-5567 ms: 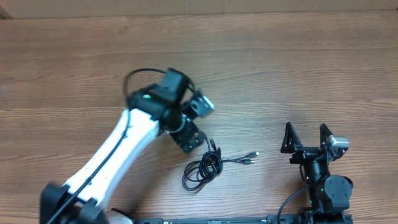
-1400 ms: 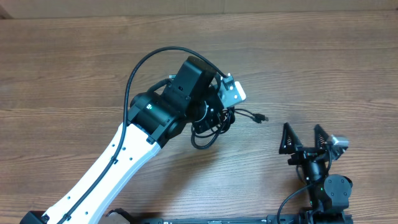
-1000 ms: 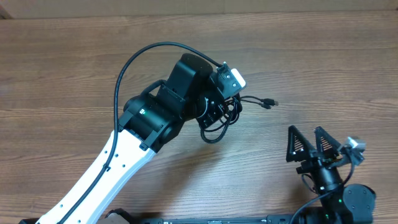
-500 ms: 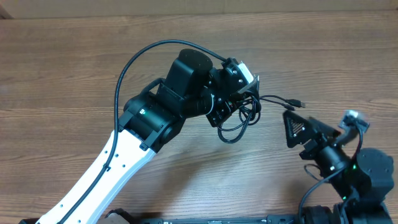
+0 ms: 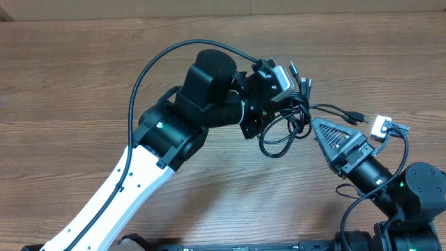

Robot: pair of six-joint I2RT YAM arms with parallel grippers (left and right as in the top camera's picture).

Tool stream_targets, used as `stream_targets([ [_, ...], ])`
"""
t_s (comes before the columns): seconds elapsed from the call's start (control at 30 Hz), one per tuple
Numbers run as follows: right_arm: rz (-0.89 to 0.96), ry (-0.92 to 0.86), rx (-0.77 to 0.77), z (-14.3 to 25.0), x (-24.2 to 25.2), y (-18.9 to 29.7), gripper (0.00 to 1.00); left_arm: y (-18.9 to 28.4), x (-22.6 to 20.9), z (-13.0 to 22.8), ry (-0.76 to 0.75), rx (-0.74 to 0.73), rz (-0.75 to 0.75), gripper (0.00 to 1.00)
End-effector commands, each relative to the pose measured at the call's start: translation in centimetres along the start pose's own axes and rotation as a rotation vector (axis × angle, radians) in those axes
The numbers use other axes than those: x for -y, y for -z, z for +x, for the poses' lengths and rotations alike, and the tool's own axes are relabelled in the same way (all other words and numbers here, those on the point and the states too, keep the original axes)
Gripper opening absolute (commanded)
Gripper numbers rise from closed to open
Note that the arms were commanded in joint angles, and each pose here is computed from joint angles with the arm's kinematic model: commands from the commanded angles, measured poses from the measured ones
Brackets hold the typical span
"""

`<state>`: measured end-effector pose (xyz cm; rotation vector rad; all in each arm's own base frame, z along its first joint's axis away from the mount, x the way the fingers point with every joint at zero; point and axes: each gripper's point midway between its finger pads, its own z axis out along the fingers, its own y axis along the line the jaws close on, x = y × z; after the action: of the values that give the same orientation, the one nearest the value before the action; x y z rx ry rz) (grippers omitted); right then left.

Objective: Untangle cables

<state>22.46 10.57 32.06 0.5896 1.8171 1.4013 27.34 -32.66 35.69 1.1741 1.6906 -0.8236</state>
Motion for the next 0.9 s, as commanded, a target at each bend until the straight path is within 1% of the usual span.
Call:
stream_targets([
  [0.0,-0.002,-0.144,0.103,-1.8,-0.8,0.5,1.00,1.5,2.8,-2.8,-0.029,0.088,0.116,0.04],
  [0.13,0.022,-0.167,0.193,-3.3,-0.2,0.8,0.99,1.8,4.4,-3.1,-0.034,0.109,0.211,0.04],
  [0.23,0.031,-0.168,0.223,-3.8,-0.1,0.9,0.89,2.0,4.9,-3.2,-0.035,0.114,0.246,0.04],
  [0.27,0.034,-0.168,0.233,-4.0,0.0,0.9,0.80,2.0,5.1,-3.2,-0.036,0.117,0.257,0.04],
  [0.33,0.035,-0.168,0.233,-3.9,0.0,0.9,0.56,2.1,5.2,-3.2,-0.036,0.117,0.262,0.04],
  [0.37,0.037,-0.169,0.233,-3.9,0.1,0.9,0.50,2.1,5.2,-3.2,-0.035,0.117,0.262,0.04],
  [0.4,0.042,-0.172,0.235,-4.0,0.2,0.9,0.35,2.1,5.2,-3.2,-0.036,0.117,0.262,0.04],
  [0.47,0.059,-0.180,0.242,-4.0,0.6,1.0,0.21,2.1,5.2,-3.2,-0.035,0.116,0.262,0.04],
  [0.5,0.067,-0.184,0.242,-4.0,0.9,1.0,0.16,2.0,5.2,-3.2,-0.033,0.114,0.262,0.04],
  [0.53,0.087,-0.193,0.246,-3.9,1.4,1.0,0.08,2.0,5.1,-3.0,-0.029,0.108,0.256,0.04],
  [0.6,0.110,-0.204,0.254,-3.9,1.9,1.1,0.04,1.8,4.5,-2.5,-0.017,0.085,0.218,0.04],
  [0.7,0.170,-0.214,0.284,-4.1,3.4,1.4,0.04,1.5,3.5,-1.2,0.005,0.029,0.158,0.04],
  [0.8,0.256,-0.188,0.324,-4.4,5.2,1.9,0.04,1.5,3.4,-0.4,0.024,-0.004,0.148,0.04],
  [0.87,0.353,-0.204,0.374,-4.7,7.3,2.8,0.04,1.6,3.5,0.1,0.017,-0.023,0.151,0.04],
])
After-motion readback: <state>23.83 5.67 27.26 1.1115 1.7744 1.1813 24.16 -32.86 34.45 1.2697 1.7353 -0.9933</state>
